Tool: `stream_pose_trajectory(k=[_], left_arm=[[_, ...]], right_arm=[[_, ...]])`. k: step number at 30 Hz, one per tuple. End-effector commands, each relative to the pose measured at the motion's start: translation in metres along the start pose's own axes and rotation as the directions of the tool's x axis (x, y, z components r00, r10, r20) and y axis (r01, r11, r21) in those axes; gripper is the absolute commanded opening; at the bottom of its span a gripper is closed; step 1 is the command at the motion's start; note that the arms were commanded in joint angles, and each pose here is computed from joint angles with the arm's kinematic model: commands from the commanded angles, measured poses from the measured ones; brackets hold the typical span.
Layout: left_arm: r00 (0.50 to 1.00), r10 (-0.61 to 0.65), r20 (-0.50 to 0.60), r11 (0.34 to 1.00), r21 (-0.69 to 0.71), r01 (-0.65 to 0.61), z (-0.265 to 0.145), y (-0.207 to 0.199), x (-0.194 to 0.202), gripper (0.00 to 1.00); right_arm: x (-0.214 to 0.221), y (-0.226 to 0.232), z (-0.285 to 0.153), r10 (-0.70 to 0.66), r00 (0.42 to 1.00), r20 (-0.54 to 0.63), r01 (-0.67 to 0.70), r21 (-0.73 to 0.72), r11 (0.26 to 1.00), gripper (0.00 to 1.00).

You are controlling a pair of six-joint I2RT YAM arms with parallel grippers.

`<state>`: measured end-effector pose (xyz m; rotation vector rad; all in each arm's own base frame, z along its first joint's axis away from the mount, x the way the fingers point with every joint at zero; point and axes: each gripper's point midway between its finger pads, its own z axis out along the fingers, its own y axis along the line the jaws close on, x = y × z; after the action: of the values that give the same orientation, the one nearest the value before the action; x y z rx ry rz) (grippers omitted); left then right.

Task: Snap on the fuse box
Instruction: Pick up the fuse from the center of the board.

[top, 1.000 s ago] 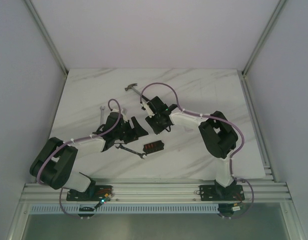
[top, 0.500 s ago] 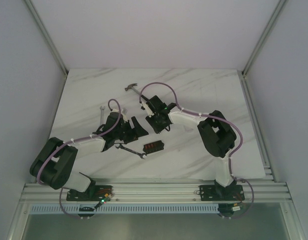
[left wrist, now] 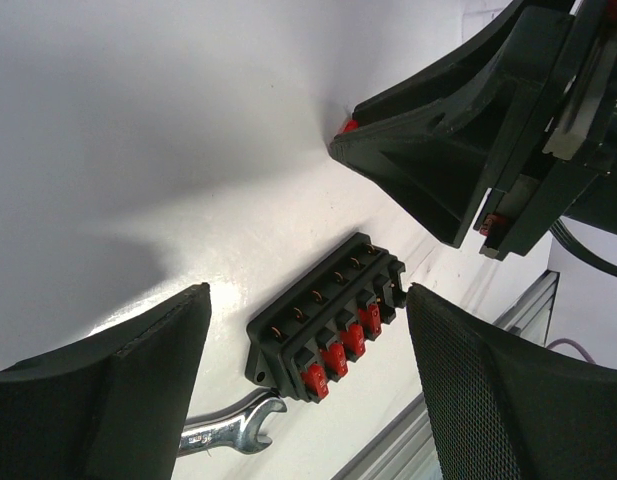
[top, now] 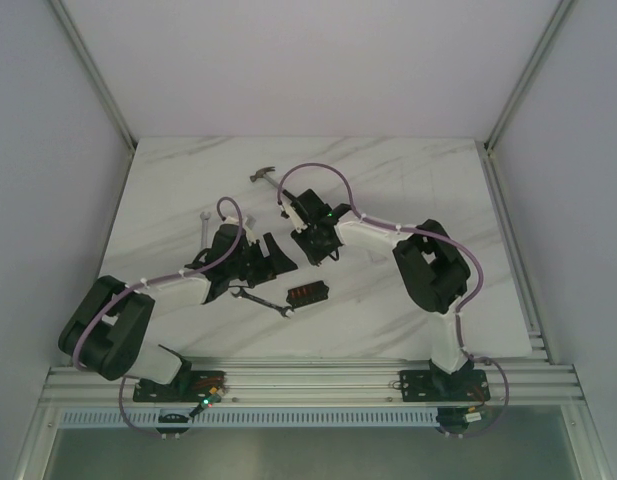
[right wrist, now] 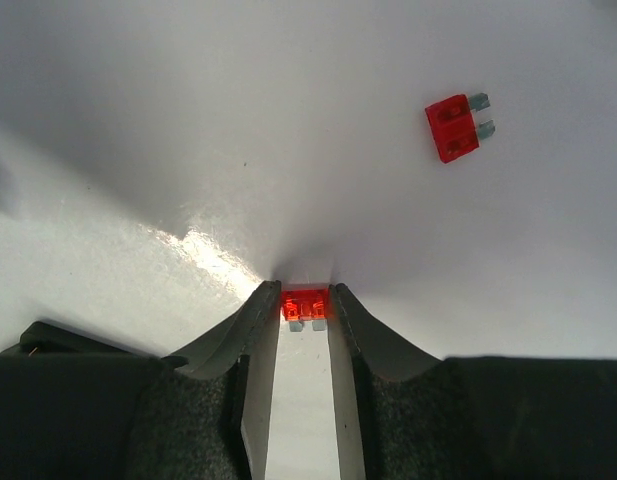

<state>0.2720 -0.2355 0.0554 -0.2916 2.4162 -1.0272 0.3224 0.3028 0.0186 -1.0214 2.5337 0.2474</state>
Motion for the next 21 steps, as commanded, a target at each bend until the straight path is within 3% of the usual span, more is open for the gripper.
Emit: stream_pose_trajectory(k=[1,6,10,21], left_arm=[[0.999,0.025,0.02,1.0,0.015,-0.025,-0.003,-0.003,-0.005,0.88],[0.997,0.057,0.049,0.998,0.035,-0.059,-0.002,-0.009,-0.009,0.87],[0.984,0.11,0.143,0.989,0.082,-0.123,-0.008,-0.028,-0.025,0.84],[0.902,0.264,0.342,0.94,0.116,-0.32,-0.009,-0.065,-0.043,0.72]], right_arm=[[0.019,0.0,0.011,0.008,0.997,-0.076,-0.007,0.01,1.0,0.29],[0.005,-0.002,-0.003,0.041,0.999,-0.02,-0.04,0.029,0.999,0.24],[-0.023,0.0,-0.022,0.129,0.987,0.095,-0.132,0.029,0.991,0.21],[-0.085,0.012,-0.095,0.36,0.844,0.398,-0.346,-0.109,0.932,0.19]])
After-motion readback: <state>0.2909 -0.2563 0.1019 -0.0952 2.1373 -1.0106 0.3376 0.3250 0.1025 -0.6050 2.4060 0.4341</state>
